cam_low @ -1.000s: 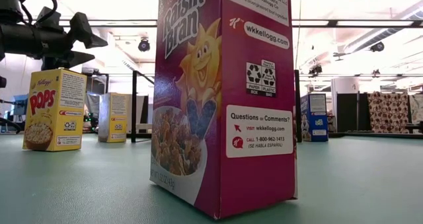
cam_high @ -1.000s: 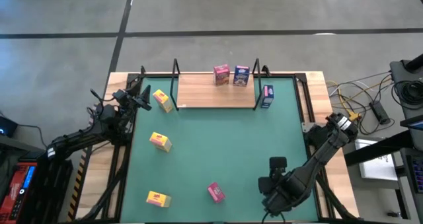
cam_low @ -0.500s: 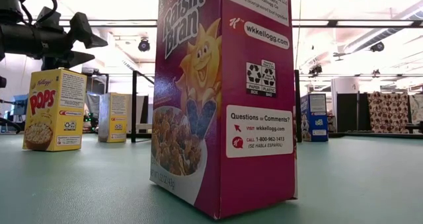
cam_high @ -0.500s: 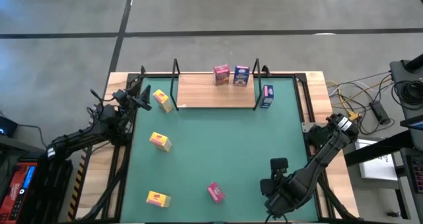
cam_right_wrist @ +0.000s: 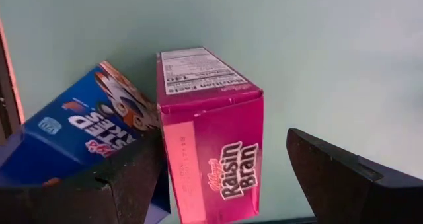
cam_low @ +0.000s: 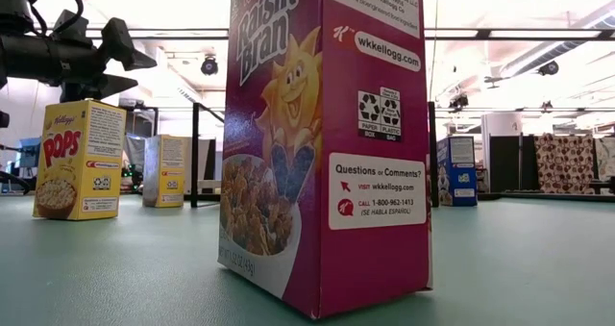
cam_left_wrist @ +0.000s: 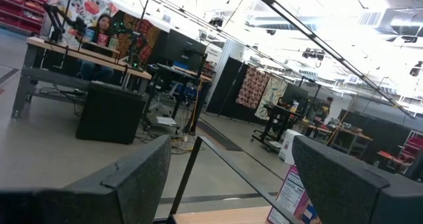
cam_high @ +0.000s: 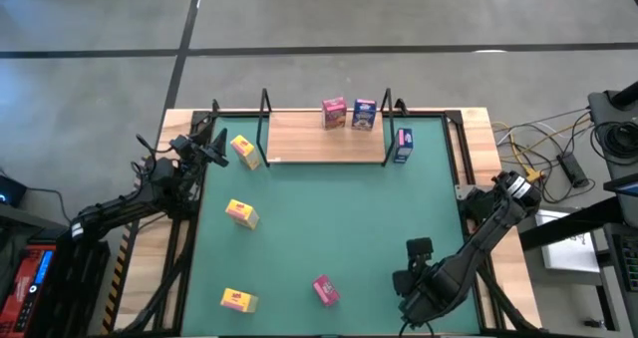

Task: Stack cereal on shelf
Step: Put the right red cereal box on the shelf and align with the other red cereal box, then put the bottom blue cereal box on the shelf and align with the other blue cereal box

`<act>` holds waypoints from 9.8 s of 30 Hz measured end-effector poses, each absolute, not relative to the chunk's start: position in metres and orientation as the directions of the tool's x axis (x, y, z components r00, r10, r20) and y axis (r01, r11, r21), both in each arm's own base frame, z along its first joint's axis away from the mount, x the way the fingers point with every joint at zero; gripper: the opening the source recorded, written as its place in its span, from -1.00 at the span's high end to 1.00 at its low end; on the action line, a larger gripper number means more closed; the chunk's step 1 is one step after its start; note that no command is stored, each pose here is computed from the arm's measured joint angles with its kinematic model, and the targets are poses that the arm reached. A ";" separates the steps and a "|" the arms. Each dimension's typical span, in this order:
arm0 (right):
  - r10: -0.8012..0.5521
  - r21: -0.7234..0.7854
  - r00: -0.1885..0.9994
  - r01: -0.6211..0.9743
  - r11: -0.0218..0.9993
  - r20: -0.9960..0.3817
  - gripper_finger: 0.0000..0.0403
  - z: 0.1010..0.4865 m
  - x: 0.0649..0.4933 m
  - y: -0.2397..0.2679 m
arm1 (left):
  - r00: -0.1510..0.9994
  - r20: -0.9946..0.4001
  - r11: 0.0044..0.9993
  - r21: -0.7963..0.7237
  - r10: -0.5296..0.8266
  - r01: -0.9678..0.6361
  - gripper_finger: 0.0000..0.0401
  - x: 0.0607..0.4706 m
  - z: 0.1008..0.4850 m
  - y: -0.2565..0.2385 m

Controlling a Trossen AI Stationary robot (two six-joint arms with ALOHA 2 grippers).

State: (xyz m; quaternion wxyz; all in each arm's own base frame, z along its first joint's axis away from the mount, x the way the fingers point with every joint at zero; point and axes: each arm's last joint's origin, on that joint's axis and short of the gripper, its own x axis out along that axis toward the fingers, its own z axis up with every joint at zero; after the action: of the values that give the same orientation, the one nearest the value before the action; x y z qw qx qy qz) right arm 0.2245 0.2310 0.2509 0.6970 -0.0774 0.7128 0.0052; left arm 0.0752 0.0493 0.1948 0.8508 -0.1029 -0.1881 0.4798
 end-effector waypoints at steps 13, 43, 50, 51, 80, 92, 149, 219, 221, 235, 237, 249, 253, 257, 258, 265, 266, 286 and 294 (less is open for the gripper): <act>-0.103 -0.103 0.007 -0.107 0.989 -0.995 -0.30 0.236 0.226 0.230 | 0.469 0.221 0.518 -0.356 0.855 -0.778 -0.49 0.075 0.195 0.049; -0.128 -0.132 0.039 -0.140 0.981 -0.991 0.05 0.262 0.291 0.099 | 0.469 0.222 0.518 -0.356 0.855 -0.778 -0.49 0.075 0.195 0.049; -0.117 -0.124 0.112 -0.052 0.991 -0.987 0.05 0.270 0.311 0.015 | 0.469 0.221 0.519 -0.356 0.855 -0.778 -0.49 0.075 0.195 0.049; -0.120 -0.125 0.125 -0.039 0.991 -0.985 0.05 0.270 0.313 0.005 | 0.468 0.222 0.518 -0.356 0.855 -0.778 -0.49 0.075 0.195 0.049; -0.206 -0.223 0.213 -0.057 0.973 -0.955 0.02 0.296 0.362 -0.122 | 0.469 0.221 0.518 -0.356 0.855 -0.778 -0.49 0.075 0.195 0.049; -0.189 -0.201 0.129 -0.088 0.976 -0.974 0.02 0.292 0.391 -0.155 | 0.469 0.221 0.518 -0.356 0.855 -0.778 -0.49 0.075 0.195 0.049; -0.211 -0.226 0.231 -0.036 0.974 -0.950 0.02 0.288 0.411 -0.196 | 0.469 0.221 0.519 -0.355 0.855 -0.778 -0.49 0.075 0.195 0.049; -0.244 -0.164 0.225 0.324 0.932 -0.943 -0.22 0.340 0.410 -0.061 | 0.469 0.221 0.519 -0.356 0.855 -0.778 -0.49 0.075 0.195 0.049; -0.231 -0.146 0.210 0.356 0.923 -0.950 -0.20 0.336 0.412 -0.043 | 0.469 0.221 0.518 -0.356 0.855 -0.778 -0.49 0.075 0.195 0.049; -0.276 -0.133 0.193 0.540 0.831 -0.942 -0.15 0.323 0.396 0.094 | 0.469 0.221 0.518 -0.356 0.855 -0.778 -0.49 0.075 0.195 0.049; -0.280 -0.135 0.200 0.534 0.835 -0.939 -0.15 0.320 0.391 0.113 | 0.469 0.222 0.519 -0.356 0.855 -0.777 -0.49 0.075 0.195 0.049; -0.268 -0.137 0.155 0.567 0.813 -0.951 -0.16 0.296 0.354 0.187 | 0.469 0.221 0.518 -0.356 0.855 -0.778 -0.49 0.075 0.195 0.049; -0.247 -0.139 0.104 0.595 0.792 -0.963 -0.16 0.287 0.336 0.203 | 0.469 0.221 0.518 -0.356 0.855 -0.778 -0.49 0.075 0.195 0.049; -0.175 -0.143 0.006 0.555 0.820 -0.985 -0.16 0.281 0.312 0.211 | 0.469 0.221 0.519 -0.356 0.855 -0.778 -0.49 0.075 0.195 0.049; -0.163 -0.146 -0.013 0.511 0.847 -0.987 -0.16 0.281 0.305 0.212 | 0.469 0.221 0.518 -0.355 0.855 -0.778 -0.49 0.075 0.195 0.049; -0.077 -0.079 -0.017 0.250 0.965 -0.997 -0.16 0.280 0.259 0.234 | 0.469 0.221 0.519 -0.355 0.855 -0.778 -0.49 0.075 0.195 0.049; -0.053 -0.054 -0.012 0.234 0.971 -0.999 -0.16 0.280 0.253 0.238 | 0.469 0.221 0.519 -0.355 0.855 -0.778 -0.49 0.075 0.195 0.049; -0.006 0.012 -0.057 -0.317 0.948 -0.998 -0.16 0.276 0.191 0.272 | 0.468 0.222 0.518 -0.356 0.855 -0.778 -0.49 0.075 0.195 0.049; 0.082 0.118 -0.110 -0.375 0.919 -0.991 -0.21 0.283 0.190 0.277 | 0.469 0.221 0.518 -0.355 0.855 -0.778 -0.49 0.075 0.195 0.049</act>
State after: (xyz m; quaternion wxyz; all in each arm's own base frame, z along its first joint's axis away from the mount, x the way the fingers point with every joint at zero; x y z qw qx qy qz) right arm 0.1897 0.2766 0.2829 0.6595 -0.1012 0.7244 0.1735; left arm 0.0752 0.0493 0.1948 0.8508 -0.1029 -0.1878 0.4799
